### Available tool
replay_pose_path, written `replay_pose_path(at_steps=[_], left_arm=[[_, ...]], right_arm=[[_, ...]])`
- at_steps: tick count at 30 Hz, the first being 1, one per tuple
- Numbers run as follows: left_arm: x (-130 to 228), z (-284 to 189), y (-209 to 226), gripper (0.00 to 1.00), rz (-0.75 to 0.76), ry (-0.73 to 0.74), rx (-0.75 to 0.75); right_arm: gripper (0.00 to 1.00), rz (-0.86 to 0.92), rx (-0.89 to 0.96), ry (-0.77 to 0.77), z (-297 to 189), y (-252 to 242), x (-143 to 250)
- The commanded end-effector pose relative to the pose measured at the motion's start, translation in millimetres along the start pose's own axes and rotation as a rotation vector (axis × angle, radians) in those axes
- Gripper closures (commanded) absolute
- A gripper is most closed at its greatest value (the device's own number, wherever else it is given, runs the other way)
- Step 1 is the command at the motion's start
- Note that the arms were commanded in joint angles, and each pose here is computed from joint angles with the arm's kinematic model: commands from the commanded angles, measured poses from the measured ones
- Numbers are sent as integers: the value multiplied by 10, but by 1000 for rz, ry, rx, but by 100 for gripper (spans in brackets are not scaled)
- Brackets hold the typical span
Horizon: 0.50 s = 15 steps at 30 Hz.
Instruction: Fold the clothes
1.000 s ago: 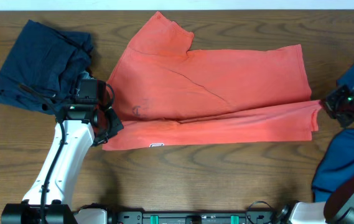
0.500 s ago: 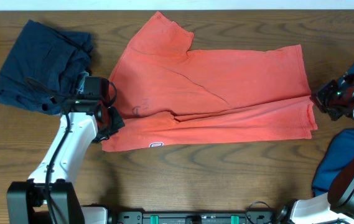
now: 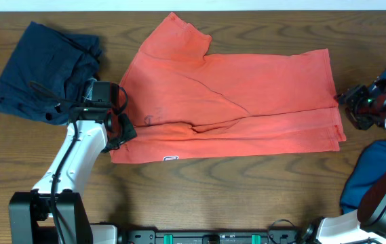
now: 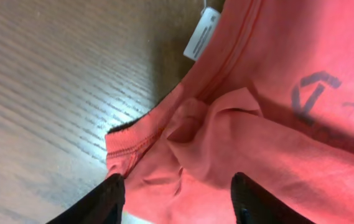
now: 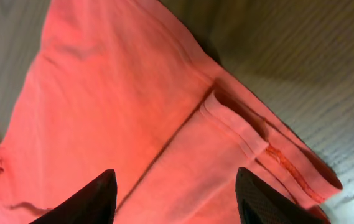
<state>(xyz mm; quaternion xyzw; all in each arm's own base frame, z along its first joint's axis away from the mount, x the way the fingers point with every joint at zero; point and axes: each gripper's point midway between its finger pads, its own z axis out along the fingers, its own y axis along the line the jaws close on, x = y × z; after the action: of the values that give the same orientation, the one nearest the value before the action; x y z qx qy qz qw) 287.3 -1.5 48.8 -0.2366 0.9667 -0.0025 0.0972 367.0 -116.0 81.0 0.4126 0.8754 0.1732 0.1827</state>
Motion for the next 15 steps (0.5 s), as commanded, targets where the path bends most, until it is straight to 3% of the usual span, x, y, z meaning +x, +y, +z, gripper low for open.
replay_pose_path(at_steps=[1, 4, 10, 15], left_arm=[[-17, -29, 36, 43, 51, 4, -20], [84, -33, 36, 43, 84, 49, -10], [324, -75, -216, 44, 153, 165, 156], [403, -68, -159, 44, 168, 194, 137]], right_arm=[[41, -75, 1, 20, -9, 33, 31], [44, -90, 29, 58, -14, -35, 125], [50, -61, 189, 169, -80, -366, 423], [51, -39, 297, 231, -129, -615, 611]])
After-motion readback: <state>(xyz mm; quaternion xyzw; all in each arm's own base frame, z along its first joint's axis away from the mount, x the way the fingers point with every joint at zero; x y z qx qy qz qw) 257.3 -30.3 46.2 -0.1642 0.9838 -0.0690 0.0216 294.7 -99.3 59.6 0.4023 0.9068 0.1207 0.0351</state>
